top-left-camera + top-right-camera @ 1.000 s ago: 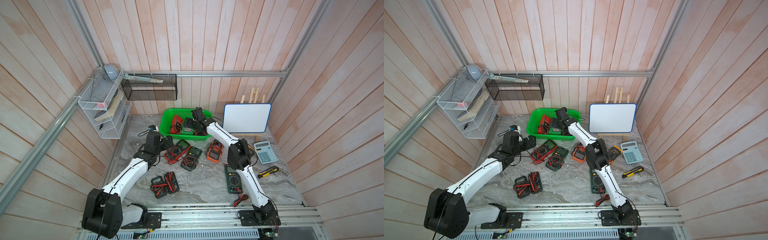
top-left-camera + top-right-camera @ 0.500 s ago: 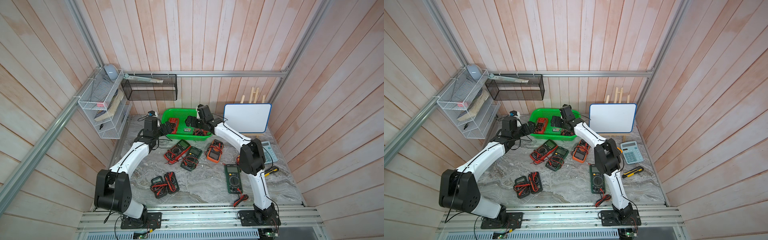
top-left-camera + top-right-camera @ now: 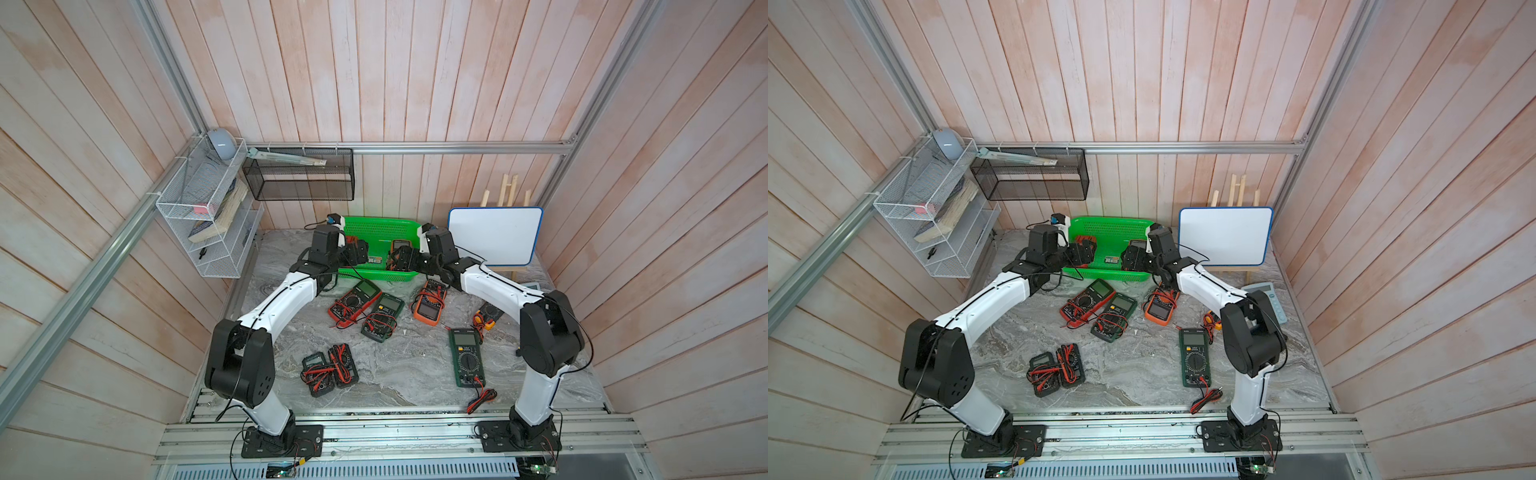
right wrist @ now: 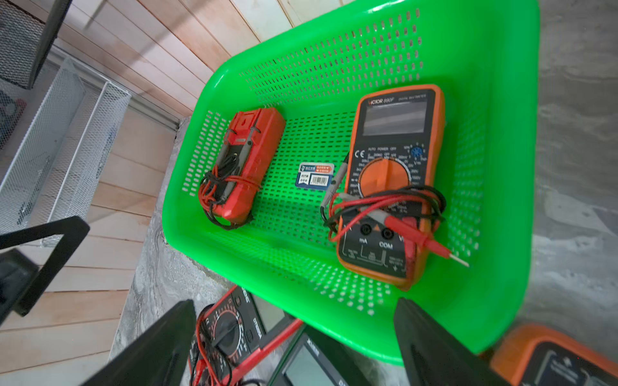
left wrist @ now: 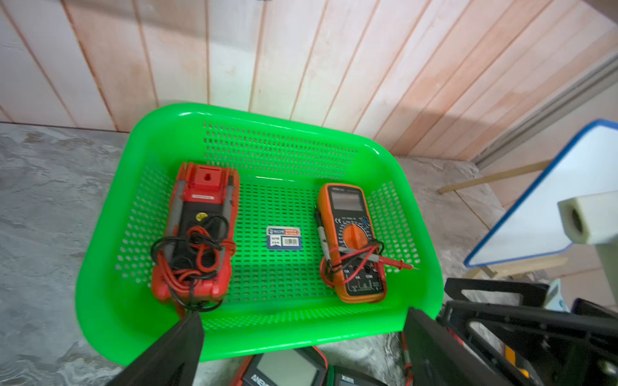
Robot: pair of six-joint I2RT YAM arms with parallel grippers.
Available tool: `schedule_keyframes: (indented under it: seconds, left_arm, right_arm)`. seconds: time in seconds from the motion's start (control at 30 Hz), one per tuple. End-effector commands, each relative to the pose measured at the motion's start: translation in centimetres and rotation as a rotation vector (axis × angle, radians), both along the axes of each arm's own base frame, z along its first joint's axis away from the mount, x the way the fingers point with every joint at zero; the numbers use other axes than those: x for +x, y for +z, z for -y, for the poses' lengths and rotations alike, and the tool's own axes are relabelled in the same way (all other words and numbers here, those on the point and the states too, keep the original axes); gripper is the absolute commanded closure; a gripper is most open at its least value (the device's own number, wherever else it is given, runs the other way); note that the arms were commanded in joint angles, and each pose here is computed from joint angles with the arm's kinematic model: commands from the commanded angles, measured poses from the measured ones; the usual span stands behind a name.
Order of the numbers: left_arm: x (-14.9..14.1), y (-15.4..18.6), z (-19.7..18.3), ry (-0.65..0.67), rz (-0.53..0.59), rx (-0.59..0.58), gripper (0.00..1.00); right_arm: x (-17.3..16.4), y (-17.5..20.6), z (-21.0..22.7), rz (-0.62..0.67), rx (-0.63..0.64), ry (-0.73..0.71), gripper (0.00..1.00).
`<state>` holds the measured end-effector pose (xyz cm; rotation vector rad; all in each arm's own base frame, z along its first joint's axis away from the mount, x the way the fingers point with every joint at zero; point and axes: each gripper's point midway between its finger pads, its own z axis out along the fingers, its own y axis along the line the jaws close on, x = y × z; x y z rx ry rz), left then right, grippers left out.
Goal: Put the multimeter into the basket
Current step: Pick up the multimeter from the center of the board.
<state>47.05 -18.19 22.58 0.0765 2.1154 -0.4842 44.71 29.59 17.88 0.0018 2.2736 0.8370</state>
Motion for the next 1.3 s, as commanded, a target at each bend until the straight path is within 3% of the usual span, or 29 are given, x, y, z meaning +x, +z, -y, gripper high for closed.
schedule_keyframes:
  seconds: [0.0, 0.27, 0.4, 0.87, 1.27]
  left_arm:
    - [-2.4, -0.4, 0.5, -0.029, -0.018, 0.034, 0.0]
    - [-8.2, -2.2, 3.4, -0.084, -0.072, 0.037, 0.0]
    - [-9.5, -3.3, 6.1, -0.123, -0.091, 0.07, 0.0]
    - [-9.6, -6.7, 17.6, -0.257, -0.075, 0.168, 0.0]
    - [-10.6, -10.4, 23.1, -0.369, -0.107, 0.303, 0.0]
  right_arm:
    - [-0.7, 2.9, 0.9, 0.07, 0.057, -0.012, 0.02]
    - [-4.4, 1.2, 3.5, 0.035, 0.03, -0.036, 0.02]
    - [-5.7, -0.9, 6.1, -0.018, 0.006, -0.094, 0.02]
    - [-9.2, -4.0, 17.3, -0.129, -0.033, -0.343, 0.02]
    - [-11.1, -5.9, 22.7, -0.187, -0.043, -0.46, 0.02]
